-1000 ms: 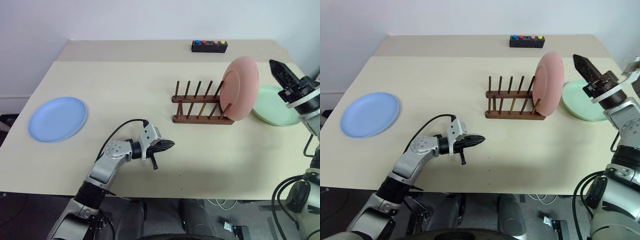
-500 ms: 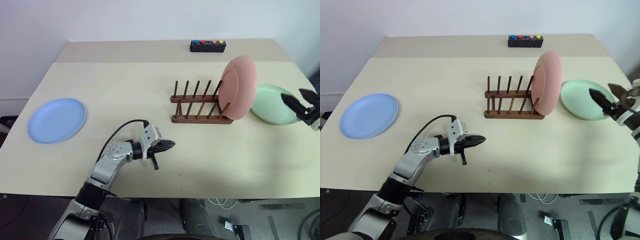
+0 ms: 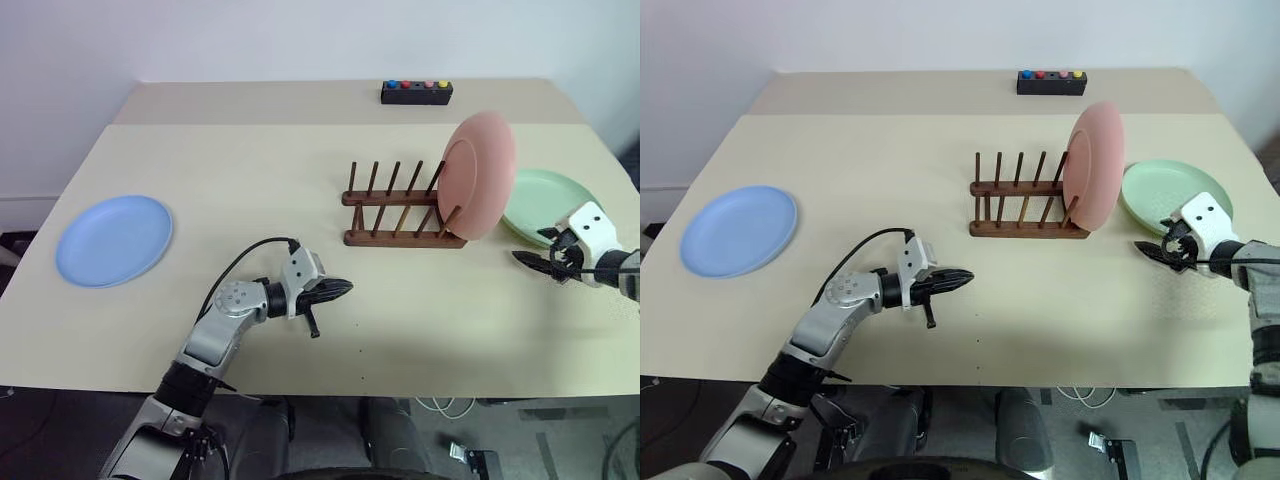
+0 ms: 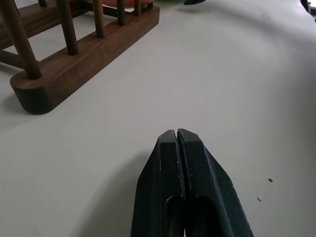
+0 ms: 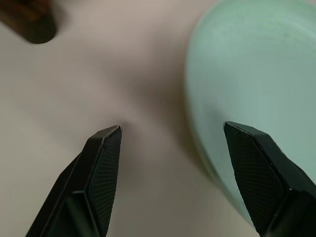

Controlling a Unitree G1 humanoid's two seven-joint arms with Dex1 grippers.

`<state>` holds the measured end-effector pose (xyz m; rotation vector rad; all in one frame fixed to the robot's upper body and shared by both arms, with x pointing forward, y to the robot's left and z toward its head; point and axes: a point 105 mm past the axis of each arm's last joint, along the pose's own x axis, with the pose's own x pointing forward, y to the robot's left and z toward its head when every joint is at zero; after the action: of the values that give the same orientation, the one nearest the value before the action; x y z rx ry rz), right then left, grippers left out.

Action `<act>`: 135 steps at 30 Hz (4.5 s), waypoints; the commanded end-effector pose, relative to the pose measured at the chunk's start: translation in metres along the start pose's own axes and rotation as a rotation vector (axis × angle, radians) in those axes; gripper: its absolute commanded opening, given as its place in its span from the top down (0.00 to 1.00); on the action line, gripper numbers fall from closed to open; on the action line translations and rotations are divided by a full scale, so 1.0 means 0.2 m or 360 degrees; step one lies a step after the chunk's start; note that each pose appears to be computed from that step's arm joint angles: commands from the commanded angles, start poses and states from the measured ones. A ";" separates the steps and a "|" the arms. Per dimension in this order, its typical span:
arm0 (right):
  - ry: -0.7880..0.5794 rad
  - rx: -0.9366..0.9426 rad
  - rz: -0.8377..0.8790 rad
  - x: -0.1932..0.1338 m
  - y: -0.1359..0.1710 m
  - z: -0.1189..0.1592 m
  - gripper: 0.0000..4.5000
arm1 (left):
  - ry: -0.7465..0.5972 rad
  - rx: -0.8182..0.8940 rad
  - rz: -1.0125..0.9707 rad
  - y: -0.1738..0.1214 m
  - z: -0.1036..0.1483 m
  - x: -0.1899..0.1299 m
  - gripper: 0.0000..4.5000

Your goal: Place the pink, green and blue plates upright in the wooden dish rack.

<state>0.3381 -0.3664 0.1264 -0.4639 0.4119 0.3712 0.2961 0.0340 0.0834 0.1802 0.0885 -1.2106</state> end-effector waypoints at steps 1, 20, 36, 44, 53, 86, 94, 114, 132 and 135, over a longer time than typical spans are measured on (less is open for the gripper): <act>0.0001 0.0017 -0.0014 0.00 -0.04 0.02 0.26 | -0.0040 0.0054 0.0014 0.00 0.04 -0.01 1.00; -0.0053 0.0119 -0.0145 0.02 -0.11 0.03 0.99 | -0.0047 0.0049 0.0020 0.00 0.05 -0.01 1.00; -0.1632 0.0478 -0.0329 -0.44 -0.18 0.91 0.99 | -0.0031 0.0046 -0.0002 -0.01 0.04 0.00 1.00; -0.1961 0.0674 0.0778 -0.62 0.26 1.20 0.99 | -0.0027 0.0042 0.0006 0.00 0.03 -0.01 1.00; -0.1843 0.0937 0.1231 -0.52 0.50 1.19 0.99 | -0.0030 0.0033 0.0006 0.00 0.03 -0.01 1.00; -0.1447 0.1435 0.1020 -0.14 0.50 1.00 0.99 | -0.0030 0.0037 0.0026 0.01 0.03 -0.01 1.00; -0.1477 0.1412 0.0980 -0.14 0.48 1.01 0.59 | -0.0029 0.0035 0.0032 0.01 0.03 -0.01 1.00; -0.1592 0.0763 0.0796 -0.31 0.47 1.16 0.37 | -0.0036 0.0038 0.0032 0.01 0.04 -0.01 1.00; -0.1265 -0.0420 0.0828 -0.20 0.94 1.13 0.37 | -0.0179 0.0088 0.0825 0.43 0.24 -0.44 0.36; -0.1257 -0.0430 0.0764 -0.15 0.94 1.13 0.37 | -0.0180 0.0122 0.1244 0.58 0.31 -0.69 0.01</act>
<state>0.2981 -0.1063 0.2464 -0.4028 -0.2484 1.0602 0.3514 0.1645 0.1489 0.1677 -0.0427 -0.5696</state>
